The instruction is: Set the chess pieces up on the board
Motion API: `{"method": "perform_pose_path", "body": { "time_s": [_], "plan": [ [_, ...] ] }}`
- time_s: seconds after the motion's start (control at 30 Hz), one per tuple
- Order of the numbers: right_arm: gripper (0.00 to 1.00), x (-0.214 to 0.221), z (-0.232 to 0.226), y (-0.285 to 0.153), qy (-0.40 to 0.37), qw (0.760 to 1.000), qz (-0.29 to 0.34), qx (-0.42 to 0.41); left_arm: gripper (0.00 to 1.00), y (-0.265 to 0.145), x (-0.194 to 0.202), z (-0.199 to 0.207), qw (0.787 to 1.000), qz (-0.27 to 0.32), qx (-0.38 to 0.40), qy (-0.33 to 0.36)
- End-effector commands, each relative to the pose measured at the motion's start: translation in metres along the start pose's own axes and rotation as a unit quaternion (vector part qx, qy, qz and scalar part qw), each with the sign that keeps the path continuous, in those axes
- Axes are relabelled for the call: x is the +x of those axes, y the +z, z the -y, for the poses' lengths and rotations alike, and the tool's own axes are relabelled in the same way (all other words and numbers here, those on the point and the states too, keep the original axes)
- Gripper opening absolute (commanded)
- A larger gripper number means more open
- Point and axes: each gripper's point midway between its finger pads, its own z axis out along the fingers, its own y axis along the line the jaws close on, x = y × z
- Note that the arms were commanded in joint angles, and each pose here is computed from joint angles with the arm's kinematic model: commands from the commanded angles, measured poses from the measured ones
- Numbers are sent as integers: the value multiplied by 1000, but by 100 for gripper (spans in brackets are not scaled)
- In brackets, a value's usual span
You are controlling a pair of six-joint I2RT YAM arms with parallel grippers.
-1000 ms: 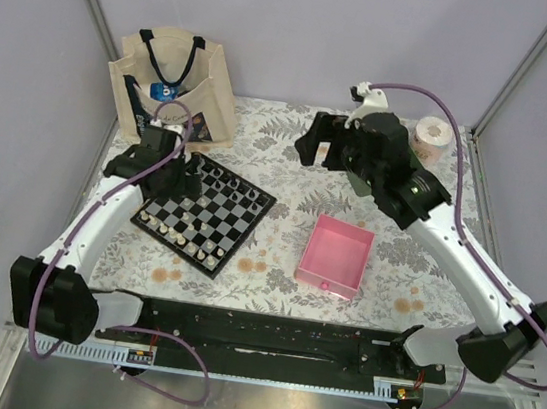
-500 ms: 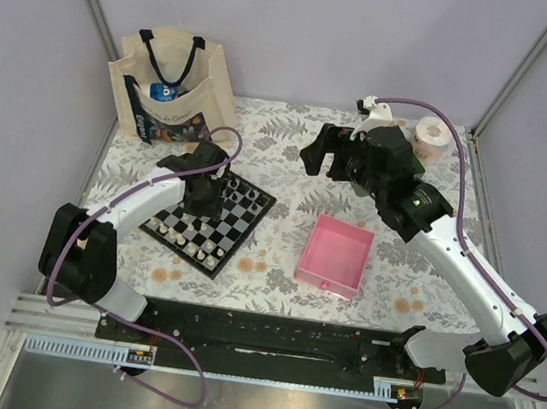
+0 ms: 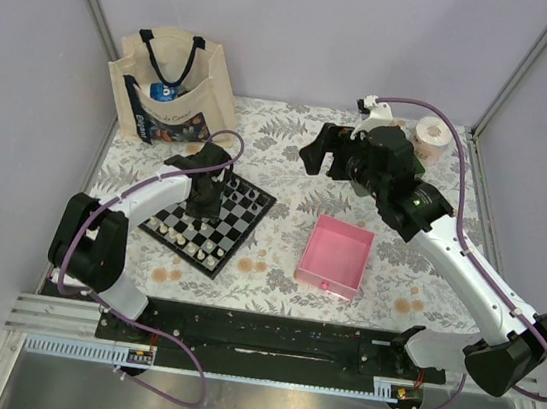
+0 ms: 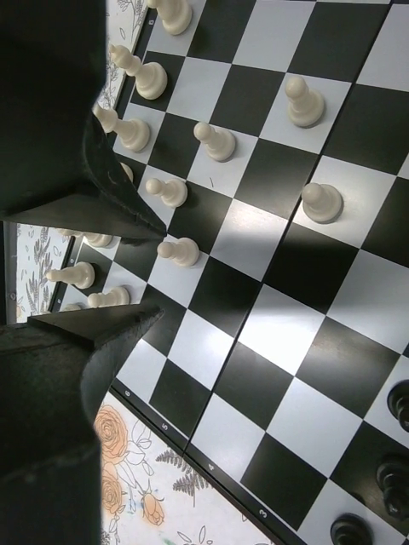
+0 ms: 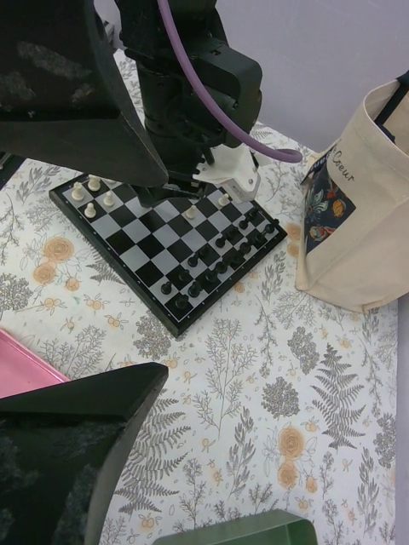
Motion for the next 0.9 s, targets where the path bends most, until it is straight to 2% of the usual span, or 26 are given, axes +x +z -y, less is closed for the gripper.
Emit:
{"method": "perform_pose_path", "body": {
  "time_s": [0.0, 0.23, 0.87],
  "plan": [
    [93, -13, -6, -1, 7, 1000, 23, -18, 41, 2, -14, 1, 1000, 19, -8, -6],
    [94, -11, -5, 0, 6, 1000, 20, -20, 40, 2, -15, -3, 999, 28, -18, -10],
    [93, -9, -3, 2, 9, 1000, 18, -21, 38, 13, -3, -6, 999, 4, -26, -19]
  ]
}}
